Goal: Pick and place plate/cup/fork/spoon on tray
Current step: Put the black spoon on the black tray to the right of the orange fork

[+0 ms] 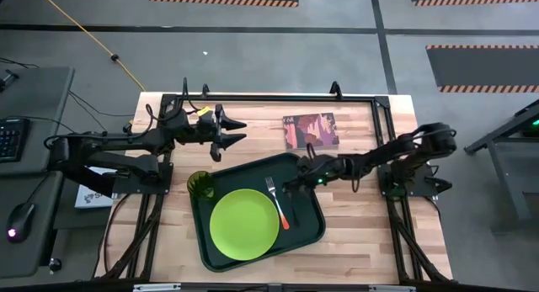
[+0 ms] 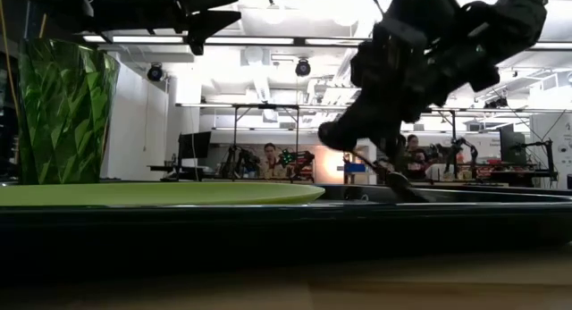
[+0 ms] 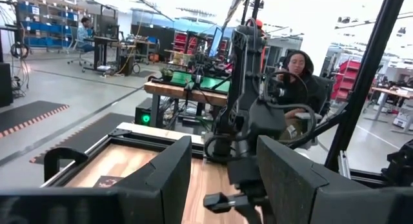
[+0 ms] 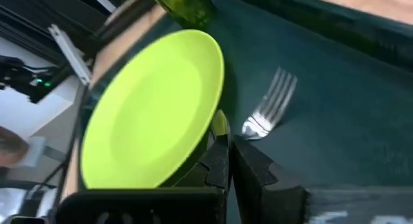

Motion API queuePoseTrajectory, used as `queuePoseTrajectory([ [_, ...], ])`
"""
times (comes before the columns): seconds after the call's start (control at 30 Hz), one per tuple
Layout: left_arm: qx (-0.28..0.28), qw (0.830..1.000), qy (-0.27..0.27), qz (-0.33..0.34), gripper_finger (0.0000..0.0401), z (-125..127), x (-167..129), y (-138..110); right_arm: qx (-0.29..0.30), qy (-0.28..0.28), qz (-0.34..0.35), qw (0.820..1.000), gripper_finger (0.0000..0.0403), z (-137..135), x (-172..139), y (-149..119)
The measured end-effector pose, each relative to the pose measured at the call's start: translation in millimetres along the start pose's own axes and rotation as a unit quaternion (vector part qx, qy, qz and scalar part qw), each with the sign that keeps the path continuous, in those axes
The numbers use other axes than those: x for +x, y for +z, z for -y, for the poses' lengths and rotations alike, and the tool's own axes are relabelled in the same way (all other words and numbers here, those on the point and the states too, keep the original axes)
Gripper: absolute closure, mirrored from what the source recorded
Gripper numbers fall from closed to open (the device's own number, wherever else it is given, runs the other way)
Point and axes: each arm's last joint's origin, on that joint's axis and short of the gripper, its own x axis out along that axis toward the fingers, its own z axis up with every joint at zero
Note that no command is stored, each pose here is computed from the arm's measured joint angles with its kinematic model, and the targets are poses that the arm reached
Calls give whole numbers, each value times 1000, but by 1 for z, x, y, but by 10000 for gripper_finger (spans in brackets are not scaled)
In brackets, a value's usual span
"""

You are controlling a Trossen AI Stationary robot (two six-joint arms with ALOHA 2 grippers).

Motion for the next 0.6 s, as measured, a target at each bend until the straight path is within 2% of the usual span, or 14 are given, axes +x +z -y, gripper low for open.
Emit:
queuePoseTrajectory([
  [0.2, 0, 1000, 0, -1, 233, 0, 0, 0, 11, -14, -28, 999, 403, 14, 8, -6],
  [0.6, -1, 1000, 0, -1, 233, 0, 0, 0, -8, -44, -28, 999, 402, 20, 8, -7],
])
